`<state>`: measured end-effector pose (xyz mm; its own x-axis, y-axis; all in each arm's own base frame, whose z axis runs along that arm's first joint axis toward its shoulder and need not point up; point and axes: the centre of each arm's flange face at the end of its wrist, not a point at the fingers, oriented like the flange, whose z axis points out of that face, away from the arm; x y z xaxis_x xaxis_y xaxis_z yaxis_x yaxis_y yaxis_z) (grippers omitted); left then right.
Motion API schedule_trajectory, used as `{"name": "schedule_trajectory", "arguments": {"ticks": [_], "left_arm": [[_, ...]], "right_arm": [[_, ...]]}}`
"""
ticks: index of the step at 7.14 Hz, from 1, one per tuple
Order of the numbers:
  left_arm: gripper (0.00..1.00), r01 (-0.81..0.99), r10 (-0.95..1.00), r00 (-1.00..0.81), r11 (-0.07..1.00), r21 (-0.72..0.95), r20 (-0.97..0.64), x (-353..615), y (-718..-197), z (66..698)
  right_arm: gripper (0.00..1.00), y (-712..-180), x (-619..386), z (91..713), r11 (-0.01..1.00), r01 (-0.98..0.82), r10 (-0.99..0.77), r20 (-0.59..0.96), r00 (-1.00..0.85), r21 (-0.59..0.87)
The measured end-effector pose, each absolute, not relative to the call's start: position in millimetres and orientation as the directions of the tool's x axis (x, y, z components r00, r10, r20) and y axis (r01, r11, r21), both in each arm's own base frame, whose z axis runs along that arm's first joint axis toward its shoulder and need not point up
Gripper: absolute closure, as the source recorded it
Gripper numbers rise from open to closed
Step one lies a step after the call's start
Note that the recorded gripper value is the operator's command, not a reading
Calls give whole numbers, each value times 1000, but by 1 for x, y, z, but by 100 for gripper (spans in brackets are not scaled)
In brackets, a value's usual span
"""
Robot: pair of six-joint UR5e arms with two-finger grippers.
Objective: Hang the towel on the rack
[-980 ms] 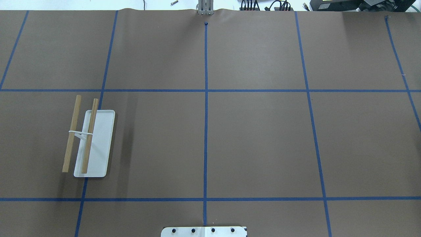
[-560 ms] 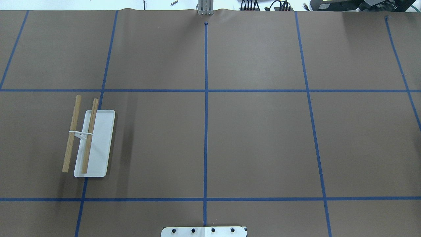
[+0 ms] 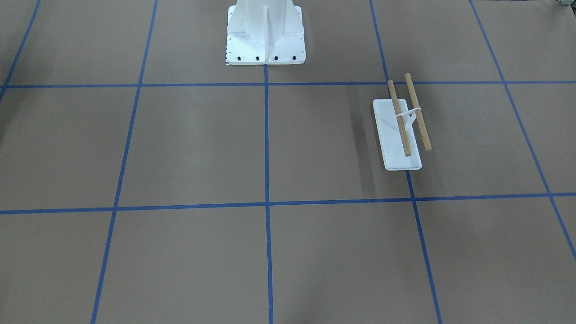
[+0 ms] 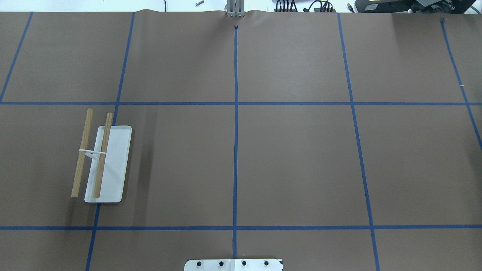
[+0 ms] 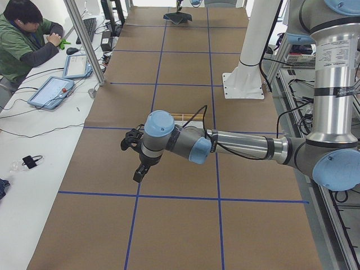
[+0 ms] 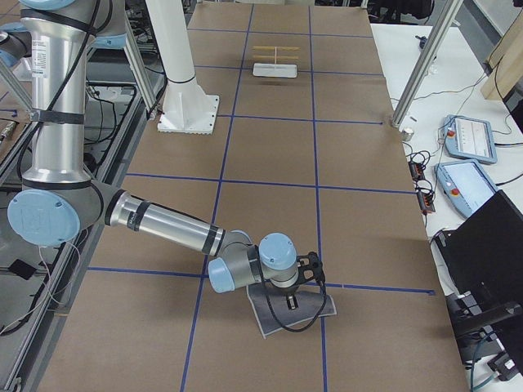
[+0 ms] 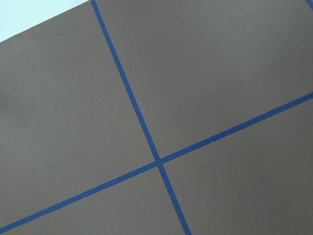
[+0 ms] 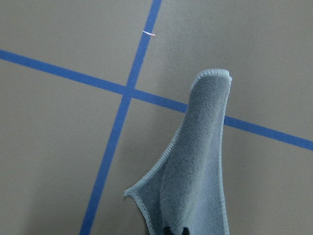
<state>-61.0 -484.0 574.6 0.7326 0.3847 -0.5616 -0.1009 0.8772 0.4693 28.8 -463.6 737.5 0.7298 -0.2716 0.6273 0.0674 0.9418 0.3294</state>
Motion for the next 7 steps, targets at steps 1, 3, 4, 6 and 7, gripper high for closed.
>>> {"name": "schedule_trajectory", "arguments": {"ticks": [1,3,4,6,7], "left_arm": [[0,-101,386,733,876,472,-560,-61,-484,573],[0,-100,394,732,869,484,-556,-61,-485,566],[0,-99,409,724,858,503,-555,-59,-488,554],[0,-75,458,663,827,557,-592,-49,-500,509],[0,-31,449,622,832,553,-641,-40,-508,483]], "right_arm": [[100,-483,31,704,927,60,-299,631,716,371],[100,-538,16,619,868,68,-407,624,667,493],[100,-560,-4,576,831,83,-476,627,617,550],[100,-574,-56,514,777,119,-570,611,550,618],[100,-578,-84,477,773,103,-573,618,538,626]]}}
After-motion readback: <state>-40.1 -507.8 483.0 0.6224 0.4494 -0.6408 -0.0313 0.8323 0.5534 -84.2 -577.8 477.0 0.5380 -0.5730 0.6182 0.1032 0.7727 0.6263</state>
